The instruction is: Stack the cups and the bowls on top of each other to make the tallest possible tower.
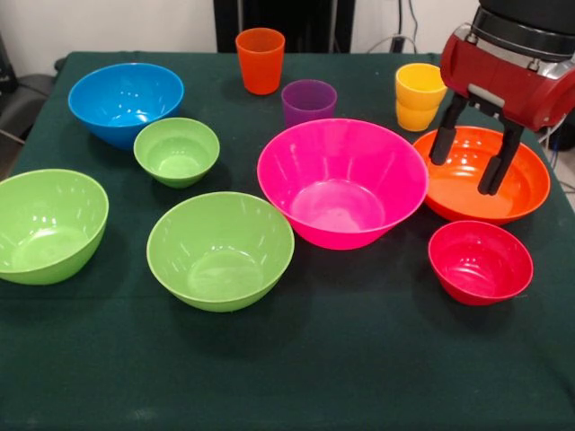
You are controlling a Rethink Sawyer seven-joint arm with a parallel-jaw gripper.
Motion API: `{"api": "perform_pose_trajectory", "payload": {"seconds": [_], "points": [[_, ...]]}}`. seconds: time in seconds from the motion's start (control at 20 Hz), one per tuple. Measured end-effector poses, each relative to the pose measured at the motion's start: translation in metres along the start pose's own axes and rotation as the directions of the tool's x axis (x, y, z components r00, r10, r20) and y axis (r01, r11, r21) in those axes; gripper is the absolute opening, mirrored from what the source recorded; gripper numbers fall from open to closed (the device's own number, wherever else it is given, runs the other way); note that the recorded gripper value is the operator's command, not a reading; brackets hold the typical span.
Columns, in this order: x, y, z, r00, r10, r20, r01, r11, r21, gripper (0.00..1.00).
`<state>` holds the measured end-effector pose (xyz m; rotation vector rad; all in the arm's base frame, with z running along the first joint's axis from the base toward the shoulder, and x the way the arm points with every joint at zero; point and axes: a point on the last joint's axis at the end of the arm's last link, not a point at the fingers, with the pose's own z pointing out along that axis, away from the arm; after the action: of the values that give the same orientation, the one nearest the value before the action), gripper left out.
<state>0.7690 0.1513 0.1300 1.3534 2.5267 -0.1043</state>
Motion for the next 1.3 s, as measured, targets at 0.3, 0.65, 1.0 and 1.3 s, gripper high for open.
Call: {"api": "perform_pose_trajectory", "payload": {"seconds": [0.3,0.65,1.0,1.3], "points": [[-0.002,-0.007,0.001,0.9999,0.010,0.004,-0.010,0.9999,0.013,1.00],[-0.004,-0.014,0.004,0.9986,0.053,-0.005,-0.052,0.9983,0.025,1.00],[-0.003,-0.016,0.007,0.9968,0.078,-0.016,-0.078,0.9966,0.029,1.00],[-0.003,-0.020,0.011,0.9959,0.087,-0.022,-0.087,0.9956,0.036,1.00]]}}
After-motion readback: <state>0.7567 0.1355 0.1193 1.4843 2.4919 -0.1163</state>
